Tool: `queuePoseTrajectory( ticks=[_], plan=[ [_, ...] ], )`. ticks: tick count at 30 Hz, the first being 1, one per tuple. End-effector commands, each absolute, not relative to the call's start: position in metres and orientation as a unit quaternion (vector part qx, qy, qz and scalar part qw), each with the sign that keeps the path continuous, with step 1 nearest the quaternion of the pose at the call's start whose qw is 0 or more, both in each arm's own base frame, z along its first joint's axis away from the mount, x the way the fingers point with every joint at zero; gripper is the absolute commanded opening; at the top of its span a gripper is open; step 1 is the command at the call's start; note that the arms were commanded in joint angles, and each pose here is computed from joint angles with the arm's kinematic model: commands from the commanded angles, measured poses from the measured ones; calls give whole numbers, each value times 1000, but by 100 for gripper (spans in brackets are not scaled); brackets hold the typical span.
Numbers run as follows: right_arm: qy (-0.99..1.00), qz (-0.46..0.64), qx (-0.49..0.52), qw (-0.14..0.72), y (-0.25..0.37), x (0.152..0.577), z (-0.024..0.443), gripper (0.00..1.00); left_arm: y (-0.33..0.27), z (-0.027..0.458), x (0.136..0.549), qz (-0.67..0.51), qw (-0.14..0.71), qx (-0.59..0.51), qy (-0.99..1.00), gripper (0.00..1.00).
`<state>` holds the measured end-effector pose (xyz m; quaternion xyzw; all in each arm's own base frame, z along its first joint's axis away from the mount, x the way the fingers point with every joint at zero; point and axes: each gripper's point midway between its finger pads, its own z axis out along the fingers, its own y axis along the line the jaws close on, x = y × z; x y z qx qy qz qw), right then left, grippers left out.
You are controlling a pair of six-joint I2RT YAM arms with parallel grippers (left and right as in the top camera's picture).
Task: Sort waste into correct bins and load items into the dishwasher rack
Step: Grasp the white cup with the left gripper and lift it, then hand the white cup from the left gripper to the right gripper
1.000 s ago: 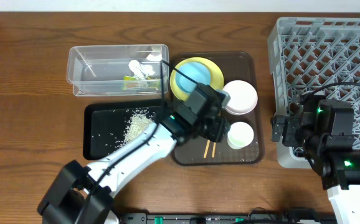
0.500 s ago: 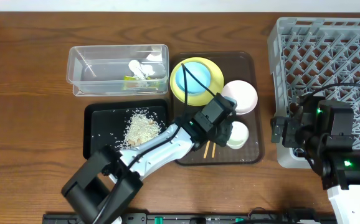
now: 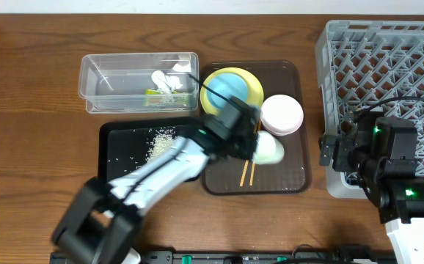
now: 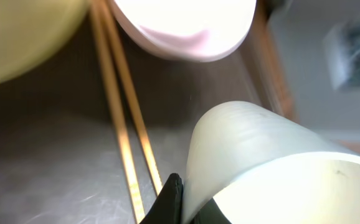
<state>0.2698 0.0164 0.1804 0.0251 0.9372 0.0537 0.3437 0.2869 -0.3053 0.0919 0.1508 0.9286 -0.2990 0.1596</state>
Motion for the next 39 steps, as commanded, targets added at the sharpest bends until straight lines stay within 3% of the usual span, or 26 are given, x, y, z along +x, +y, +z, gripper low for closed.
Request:
queuePoseTrajectory(
  ticks=[1, 4, 8, 14, 21, 26, 35, 39],
  plan=[
    [930, 67, 15, 360, 24, 275, 191, 99, -292, 138, 301, -402, 142, 94, 899, 6],
    [927, 134, -25, 350, 50, 273, 191, 99, -277, 168, 320, -486, 130, 60, 862, 6],
    [869, 306, -201, 332, 119, 252, 204, 99, -259, 197, 334, -563, 114, 42, 817, 6],
    [758, 466, -322, 323, 164, 227, 226, 99, -263, 220, 314, -621, 70, 83, 776, 6],
    [728, 483, -351, 337, 176, 243, 224, 99, -280, 226, 291, -638, 30, 111, 761, 6],
    [698, 475, -380, 379, 178, 253, 237, 90, -287, 232, 275, -653, 2, 136, 745, 6],
    [636, 512, -412, 404, 185, 245, 261, 85, -288, 235, 270, -659, -10, 140, 739, 6],
    [631, 507, -418, 412, 185, 247, 263, 77, -288, 235, 270, -660, -17, 134, 739, 6]
  ],
)
